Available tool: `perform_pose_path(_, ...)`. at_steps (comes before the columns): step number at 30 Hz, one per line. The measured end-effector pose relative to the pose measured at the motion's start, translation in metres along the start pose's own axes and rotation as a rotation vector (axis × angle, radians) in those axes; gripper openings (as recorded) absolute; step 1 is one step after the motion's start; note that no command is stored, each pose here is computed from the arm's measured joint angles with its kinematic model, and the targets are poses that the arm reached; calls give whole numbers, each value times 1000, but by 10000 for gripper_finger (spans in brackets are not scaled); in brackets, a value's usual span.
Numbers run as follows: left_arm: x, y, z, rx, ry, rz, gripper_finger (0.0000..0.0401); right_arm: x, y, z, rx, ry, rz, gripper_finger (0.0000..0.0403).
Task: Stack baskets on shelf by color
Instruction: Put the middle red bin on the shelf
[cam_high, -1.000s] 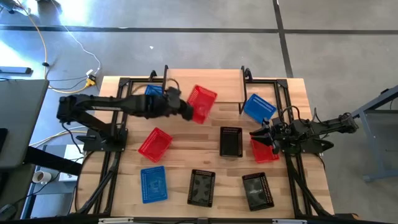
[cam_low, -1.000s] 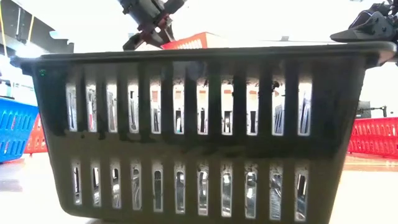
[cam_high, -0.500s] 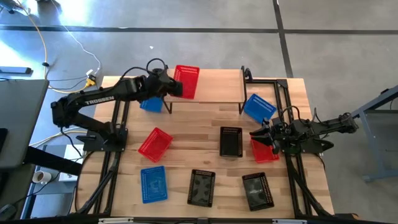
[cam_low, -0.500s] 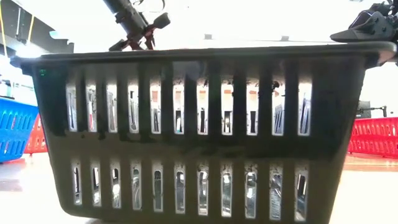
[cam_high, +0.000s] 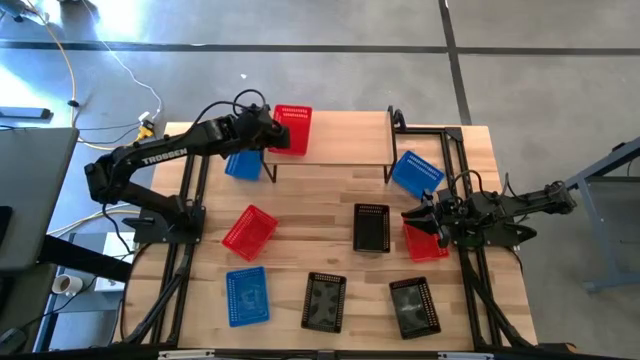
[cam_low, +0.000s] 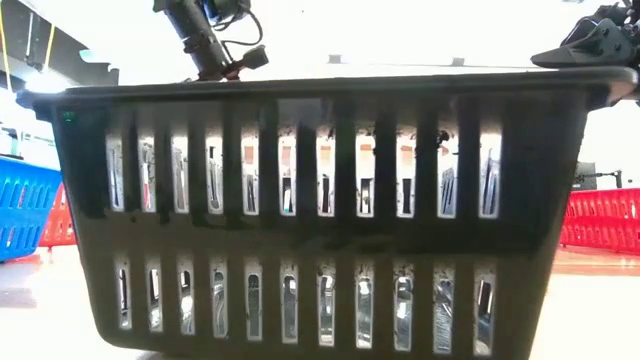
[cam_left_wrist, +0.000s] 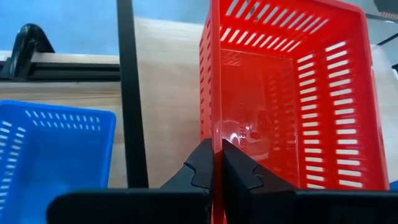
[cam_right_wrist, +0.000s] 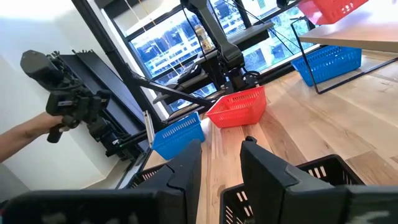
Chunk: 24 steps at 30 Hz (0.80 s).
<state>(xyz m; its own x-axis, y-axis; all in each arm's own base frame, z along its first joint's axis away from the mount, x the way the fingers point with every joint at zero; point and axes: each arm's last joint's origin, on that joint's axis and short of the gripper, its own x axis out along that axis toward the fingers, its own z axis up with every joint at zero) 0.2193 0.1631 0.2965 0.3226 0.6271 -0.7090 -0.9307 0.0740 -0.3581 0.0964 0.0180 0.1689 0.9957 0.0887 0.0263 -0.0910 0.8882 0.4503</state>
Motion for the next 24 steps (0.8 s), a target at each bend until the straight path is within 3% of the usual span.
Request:
perform_pose_path(19, 0, 3, -3, 4, 26, 32, 6, 0, 0, 0, 0, 0, 1, 99)
perform_pose_path(24, 0, 3, -3, -1, 28, 31, 27, 0, 0, 0, 0, 0, 0, 99)
